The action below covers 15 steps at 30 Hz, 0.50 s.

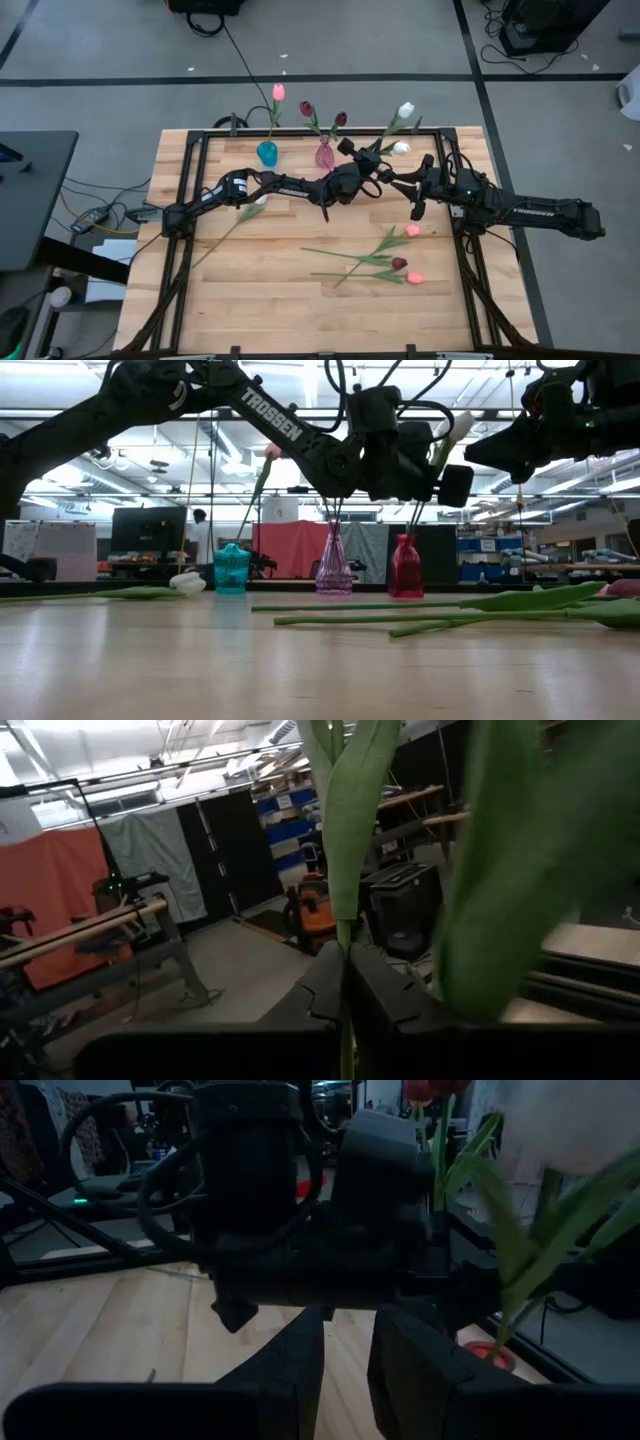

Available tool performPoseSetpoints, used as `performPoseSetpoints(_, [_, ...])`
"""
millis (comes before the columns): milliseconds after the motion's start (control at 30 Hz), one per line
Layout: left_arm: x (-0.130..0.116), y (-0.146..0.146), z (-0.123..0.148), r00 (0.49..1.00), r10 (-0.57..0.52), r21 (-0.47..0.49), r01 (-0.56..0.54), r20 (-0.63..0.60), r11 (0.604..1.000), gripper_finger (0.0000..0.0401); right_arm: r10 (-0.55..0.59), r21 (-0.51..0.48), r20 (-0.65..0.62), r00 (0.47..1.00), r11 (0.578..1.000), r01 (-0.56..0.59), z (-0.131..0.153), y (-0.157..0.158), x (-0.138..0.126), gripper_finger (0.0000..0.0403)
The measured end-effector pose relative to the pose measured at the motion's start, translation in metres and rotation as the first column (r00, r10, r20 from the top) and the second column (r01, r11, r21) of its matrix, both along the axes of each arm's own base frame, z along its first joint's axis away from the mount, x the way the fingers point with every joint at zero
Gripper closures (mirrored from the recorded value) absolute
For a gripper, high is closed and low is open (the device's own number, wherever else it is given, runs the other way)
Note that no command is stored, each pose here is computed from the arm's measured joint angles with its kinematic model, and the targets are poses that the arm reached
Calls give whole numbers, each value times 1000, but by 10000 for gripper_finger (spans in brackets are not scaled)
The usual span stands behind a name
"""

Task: Sort flowers into vase by color
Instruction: Put the bottom right white flower into the red vase

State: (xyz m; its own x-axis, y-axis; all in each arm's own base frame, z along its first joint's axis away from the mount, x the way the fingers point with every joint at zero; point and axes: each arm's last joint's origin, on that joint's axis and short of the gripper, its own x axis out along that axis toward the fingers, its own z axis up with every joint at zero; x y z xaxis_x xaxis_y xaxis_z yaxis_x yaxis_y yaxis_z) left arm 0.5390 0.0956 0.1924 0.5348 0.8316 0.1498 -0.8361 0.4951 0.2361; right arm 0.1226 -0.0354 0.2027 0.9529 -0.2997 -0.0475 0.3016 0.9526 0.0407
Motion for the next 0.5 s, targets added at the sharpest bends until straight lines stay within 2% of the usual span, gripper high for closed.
performPoseSetpoints(300, [2,-4,-1,993,-67,-60,73,96,996,387,31,16,7,999,999,-31,0,1,0,292])
performPoseSetpoints(500, [2,-4,-1,992,-83,-59,89,96,994,388,34,19,-3,999,999,-34,-1,1,0,292])
